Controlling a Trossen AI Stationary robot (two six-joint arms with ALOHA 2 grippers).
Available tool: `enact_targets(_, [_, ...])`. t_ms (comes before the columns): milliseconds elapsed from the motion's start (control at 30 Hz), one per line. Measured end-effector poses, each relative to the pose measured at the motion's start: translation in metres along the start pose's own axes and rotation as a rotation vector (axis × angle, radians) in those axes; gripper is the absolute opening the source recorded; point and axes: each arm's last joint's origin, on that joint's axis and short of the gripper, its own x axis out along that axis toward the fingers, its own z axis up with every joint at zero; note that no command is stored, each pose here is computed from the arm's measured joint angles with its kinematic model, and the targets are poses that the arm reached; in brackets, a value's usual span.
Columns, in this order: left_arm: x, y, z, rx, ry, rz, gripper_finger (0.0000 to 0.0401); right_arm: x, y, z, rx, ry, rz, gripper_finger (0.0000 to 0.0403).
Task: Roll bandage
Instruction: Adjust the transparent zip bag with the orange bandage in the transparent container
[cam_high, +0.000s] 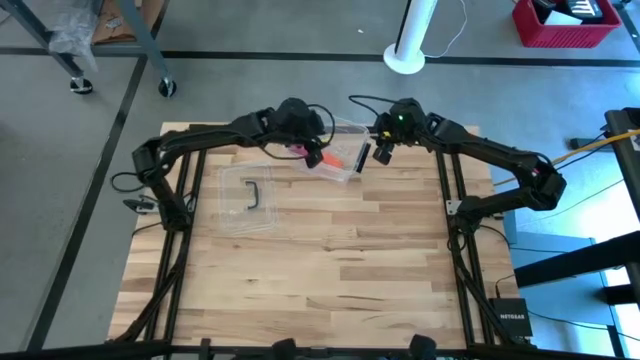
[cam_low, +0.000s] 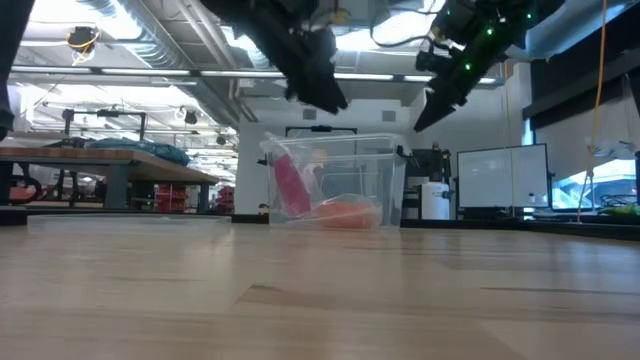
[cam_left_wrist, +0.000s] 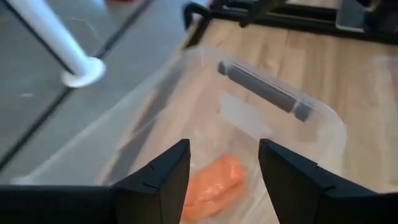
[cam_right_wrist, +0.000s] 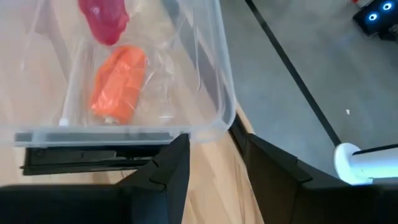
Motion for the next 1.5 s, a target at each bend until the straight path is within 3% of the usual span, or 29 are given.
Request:
enact_targets(133, [0.024,0.010,-0.001,-0.006,0.017,-0.069,0.0182,0.009,0.004,-0.009,-0.002,-0.024,0.014,0.0154])
enact_targets(433, [0.075,0.028,0.005,-0.043,0.049,-0.040,0.0182,0.019,0.010,-0.023,0.021,-0.034,0.033,0.0154])
enact_targets(667, [0.110,0.030,-0.016,-0.066,0.169,-0.064,0.0182,0.022,0.013,-0.030,0.068,-0.013,0.040,0.0154])
enact_targets(1167, [0.137,0.030,-0.045,-0.087,0.286,-0.083,0.0182,0.027,0.016,-0.037,0.088,-0.027,0.036,0.0154])
enact_targets(1500, [0.145,0.029,-0.059,0.027,0.348,-0.146,0.0182,0.027,0.016,-0.037,0.089,-0.028,0.035,0.0154])
